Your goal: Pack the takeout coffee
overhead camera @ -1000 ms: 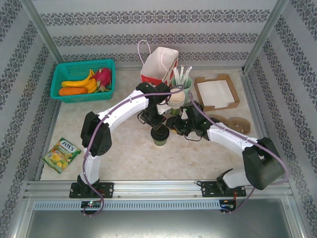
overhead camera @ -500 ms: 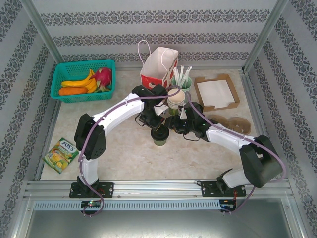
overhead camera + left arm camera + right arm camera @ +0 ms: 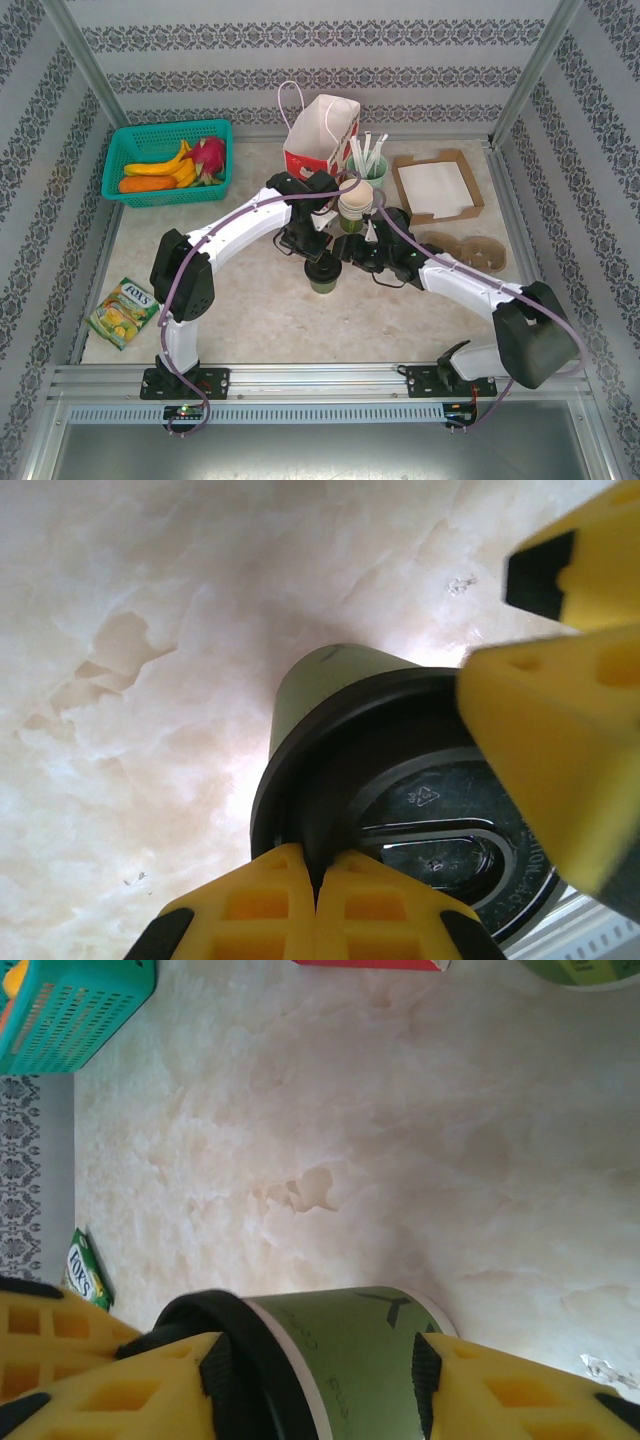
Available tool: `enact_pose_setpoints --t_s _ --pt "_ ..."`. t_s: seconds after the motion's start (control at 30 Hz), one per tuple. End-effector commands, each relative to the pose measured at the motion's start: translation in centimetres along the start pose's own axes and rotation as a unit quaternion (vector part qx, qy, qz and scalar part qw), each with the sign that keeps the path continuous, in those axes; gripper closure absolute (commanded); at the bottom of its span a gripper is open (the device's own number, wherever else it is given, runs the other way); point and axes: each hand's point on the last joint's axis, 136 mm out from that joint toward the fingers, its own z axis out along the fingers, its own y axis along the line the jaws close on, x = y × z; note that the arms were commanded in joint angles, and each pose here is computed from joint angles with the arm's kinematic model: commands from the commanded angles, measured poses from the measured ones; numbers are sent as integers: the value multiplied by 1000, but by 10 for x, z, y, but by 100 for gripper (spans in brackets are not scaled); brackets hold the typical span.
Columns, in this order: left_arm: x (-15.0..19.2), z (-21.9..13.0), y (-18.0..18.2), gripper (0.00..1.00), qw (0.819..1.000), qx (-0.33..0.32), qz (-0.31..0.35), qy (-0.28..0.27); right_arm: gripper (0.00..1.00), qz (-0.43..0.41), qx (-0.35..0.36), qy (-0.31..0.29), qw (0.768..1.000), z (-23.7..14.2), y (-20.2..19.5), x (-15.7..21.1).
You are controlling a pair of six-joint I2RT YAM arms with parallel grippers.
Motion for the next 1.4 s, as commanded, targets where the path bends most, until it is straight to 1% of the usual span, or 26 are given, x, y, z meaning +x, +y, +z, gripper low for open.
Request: enact_pose_setpoints --t_s 0.0,0.07,0.1,0.27,0.3,0.33,0.57,0.73,0.83,0.9,1.13,1.37 --pt "-5 17 26 100 998 -57 -35 8 41 -39 -15 -7 999 -14 19 -1" --pt "-7 11 28 100 997 -64 -42 0 36 -51 -26 -14 998 -19 26 -4" --pt "-7 8 29 100 997 -69 -47 -2 33 -58 -29 -19 998 -22 28 -5" --pt "-14 2 36 100 994 -68 -85 -17 17 -84 -34 -33 995 -28 24 -1" --pt "-15 0 37 100 993 -69 -92 -19 3 -89 -36 -33 995 -28 23 1" --pt "-17 -1 39 100 993 -68 -98 -22 2 -95 -37 -34 994 -28 22 3" --pt "-23 1 55 100 987 -61 -144 -25 2 -164 -51 -27 985 -18 20 15" --pt "-26 1 60 100 984 -54 -167 -28 2 -248 -47 -14 968 -7 28 21" --pt "-26 4 60 100 984 -49 -170 -24 4 -273 -41 -4 961 4 28 20" --pt "-25 5 60 100 984 -48 -172 -20 5 -280 -40 0 959 11 31 19" --pt "-20 12 60 100 983 -47 -175 -8 6 -296 -56 -31 953 23 46 7" --pt "-19 14 59 100 984 -43 -173 -2 8 -295 -17 -40 955 34 29 2"
